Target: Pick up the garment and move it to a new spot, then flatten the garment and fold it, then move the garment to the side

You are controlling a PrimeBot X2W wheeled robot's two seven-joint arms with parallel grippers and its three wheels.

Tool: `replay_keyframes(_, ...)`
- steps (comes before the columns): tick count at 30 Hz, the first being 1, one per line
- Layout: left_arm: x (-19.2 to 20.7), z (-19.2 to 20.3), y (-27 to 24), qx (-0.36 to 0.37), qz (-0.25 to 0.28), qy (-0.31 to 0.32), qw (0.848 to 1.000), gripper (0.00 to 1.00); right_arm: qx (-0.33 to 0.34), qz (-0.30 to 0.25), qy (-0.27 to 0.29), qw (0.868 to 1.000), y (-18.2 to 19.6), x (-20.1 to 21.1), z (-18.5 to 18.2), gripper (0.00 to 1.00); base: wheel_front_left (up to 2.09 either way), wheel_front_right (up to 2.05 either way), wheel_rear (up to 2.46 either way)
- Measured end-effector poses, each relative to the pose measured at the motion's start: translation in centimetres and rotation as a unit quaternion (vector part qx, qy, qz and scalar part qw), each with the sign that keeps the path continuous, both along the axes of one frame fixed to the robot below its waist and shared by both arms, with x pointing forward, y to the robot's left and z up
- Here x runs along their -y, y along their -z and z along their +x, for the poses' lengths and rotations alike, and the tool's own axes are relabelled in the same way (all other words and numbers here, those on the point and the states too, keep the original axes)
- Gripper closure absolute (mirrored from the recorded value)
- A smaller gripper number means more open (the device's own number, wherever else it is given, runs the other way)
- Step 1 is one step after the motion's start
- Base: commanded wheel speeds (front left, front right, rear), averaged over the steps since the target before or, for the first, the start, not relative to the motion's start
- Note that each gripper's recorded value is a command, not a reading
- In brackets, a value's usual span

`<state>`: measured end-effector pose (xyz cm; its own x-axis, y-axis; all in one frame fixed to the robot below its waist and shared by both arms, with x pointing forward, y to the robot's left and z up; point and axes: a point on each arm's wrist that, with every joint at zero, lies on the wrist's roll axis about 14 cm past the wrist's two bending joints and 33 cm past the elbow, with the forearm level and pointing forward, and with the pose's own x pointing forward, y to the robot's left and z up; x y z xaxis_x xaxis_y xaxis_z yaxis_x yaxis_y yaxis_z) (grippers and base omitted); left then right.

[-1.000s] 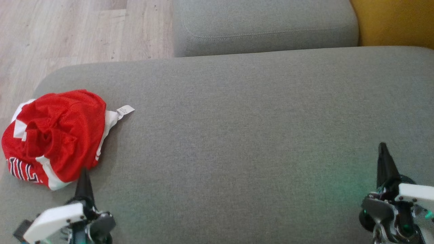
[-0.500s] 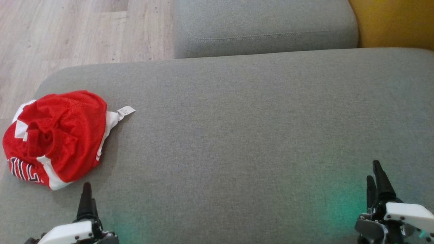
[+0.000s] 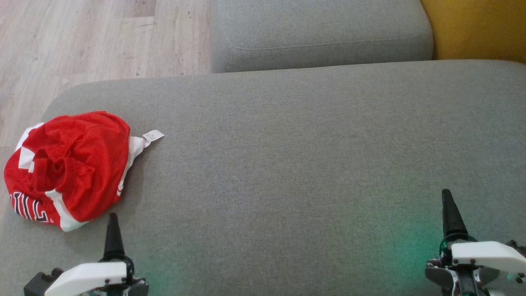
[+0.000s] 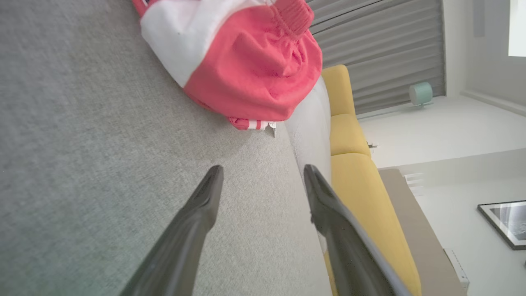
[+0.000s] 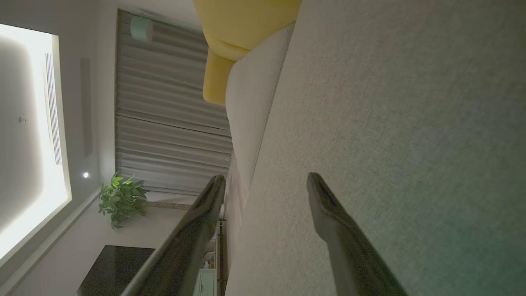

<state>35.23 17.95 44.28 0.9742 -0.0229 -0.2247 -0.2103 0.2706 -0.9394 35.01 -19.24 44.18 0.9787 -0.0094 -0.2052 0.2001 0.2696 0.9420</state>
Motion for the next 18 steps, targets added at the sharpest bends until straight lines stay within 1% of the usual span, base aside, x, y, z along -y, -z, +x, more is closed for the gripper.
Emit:
replay_keyframes(8, 0.48, 0.11, -0.61, 0.005, 0.056, 0.014, 0.998, 0.00, 0.007, -0.057, -0.014, 0.998, -0.49, -0.28, 0.11, 0.00, 0.00, 0.00, 0.00)
replay_keyframes(10, 0.43, 0.10, -0.66, 0.006, 0.061, 0.013, 0.998, 0.00, 0.008, -0.063, -0.014, 0.998, -0.54, -0.27, 0.12, 0.00, 0.00, 0.00, 0.00)
replay_keyframes(18, 0.96, -0.04, -0.70, 0.008, 0.107, 0.025, 0.994, 0.00, 0.014, -0.116, -0.030, 0.993, -0.83, -0.86, 0.14, 0.00, 0.00, 0.00, 0.00)
